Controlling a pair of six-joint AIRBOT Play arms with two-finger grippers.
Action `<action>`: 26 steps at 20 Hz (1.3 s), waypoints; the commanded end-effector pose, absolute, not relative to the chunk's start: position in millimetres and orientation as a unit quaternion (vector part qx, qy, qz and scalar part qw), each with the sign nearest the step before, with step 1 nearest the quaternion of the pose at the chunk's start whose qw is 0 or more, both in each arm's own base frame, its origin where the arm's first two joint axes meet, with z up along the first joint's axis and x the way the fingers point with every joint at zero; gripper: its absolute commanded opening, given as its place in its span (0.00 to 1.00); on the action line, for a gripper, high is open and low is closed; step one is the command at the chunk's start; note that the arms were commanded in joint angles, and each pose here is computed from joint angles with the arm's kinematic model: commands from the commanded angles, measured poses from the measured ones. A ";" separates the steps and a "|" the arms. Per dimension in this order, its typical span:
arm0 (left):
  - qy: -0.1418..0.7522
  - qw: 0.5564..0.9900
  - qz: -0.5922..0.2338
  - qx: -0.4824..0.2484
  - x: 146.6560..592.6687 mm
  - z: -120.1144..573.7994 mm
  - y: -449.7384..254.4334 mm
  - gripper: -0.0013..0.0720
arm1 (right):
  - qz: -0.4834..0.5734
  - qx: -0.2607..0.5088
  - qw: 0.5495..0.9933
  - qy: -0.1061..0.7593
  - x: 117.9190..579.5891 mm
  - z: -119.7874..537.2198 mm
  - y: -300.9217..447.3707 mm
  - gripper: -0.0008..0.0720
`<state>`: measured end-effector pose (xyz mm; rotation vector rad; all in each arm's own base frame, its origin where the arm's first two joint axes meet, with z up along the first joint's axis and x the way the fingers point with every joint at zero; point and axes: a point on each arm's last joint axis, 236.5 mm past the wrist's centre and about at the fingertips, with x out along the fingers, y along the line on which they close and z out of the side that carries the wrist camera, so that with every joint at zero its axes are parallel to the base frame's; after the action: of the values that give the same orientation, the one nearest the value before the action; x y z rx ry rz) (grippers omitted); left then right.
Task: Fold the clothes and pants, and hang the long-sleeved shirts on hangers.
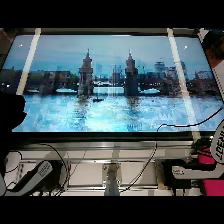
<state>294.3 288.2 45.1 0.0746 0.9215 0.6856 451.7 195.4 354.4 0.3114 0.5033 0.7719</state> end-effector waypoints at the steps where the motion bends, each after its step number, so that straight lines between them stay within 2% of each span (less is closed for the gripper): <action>1: 0.456 0.826 0.322 0.074 294.2 33.4 300.7 0.97 | 0.371 0.150 0.884 0.241 451.3 355.3 195.5 0.04; 6: 0.468 0.821 0.318 0.079 294.7 22.9 303.0 0.96 | 0.371 0.149 0.884 0.241 451.3 355.2 195.4 0.04; 7: 0.468 0.821 0.317 0.079 295.1 22.2 303.0 0.92 | 0.371 0.150 0.884 0.241 451.3 355.3 195.5 0.04; 8: 0.468 0.821 0.317 0.078 295.2 22.0 303.0 0.72 | 0.371 0.150 0.884 0.241 451.3 355.2 195.5 0.04; 9: 0.468 0.821 0.317 0.078 295.2 22.3 302.9 0.42 | 0.371 0.149 0.884 0.241 451.3 355.2 195.4 0.04; 10: 0.468 0.821 0.317 0.078 295.3 22.3 302.9 0.21 | 0.371 0.149 0.884 0.241 451.3 355.2 195.4 0.04; 11: 0.467 0.822 0.317 0.077 295.5 22.1 302.5 0.05 | 0.371 0.149 0.884 0.241 451.3 355.2 195.4 0.04; 16: 0.456 0.828 0.320 0.067 297.6 27.4 300.1 0.03 | 0.371 0.149 0.884 0.241 451.4 355.2 195.4 0.04; 18: 0.414 0.840 0.351 0.004 300.1 41.8 296.8 0.03 | 0.371 0.149 0.884 0.241 451.3 355.2 195.4 0.04; 20: 0.341 0.857 0.374 -0.094 312.3 69.2 287.9 0.03 | 0.371 0.149 0.884 0.241 451.4 355.2 195.4 0.04; 24: 0.170 0.909 0.302 -0.232 362.1 156.4 238.6 0.02 | 0.371 0.150 0.884 0.241 451.3 355.2 195.5 0.04; 26: 0.121 0.938 0.228 -0.232 386.9 203.8 193.4 0.02 | 0.371 0.149 0.884 0.241 451.3 355.2 195.4 0.04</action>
<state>356.8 242.9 138.6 -0.3370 0.4573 0.6340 451.7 195.4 354.4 0.3117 0.5035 0.7718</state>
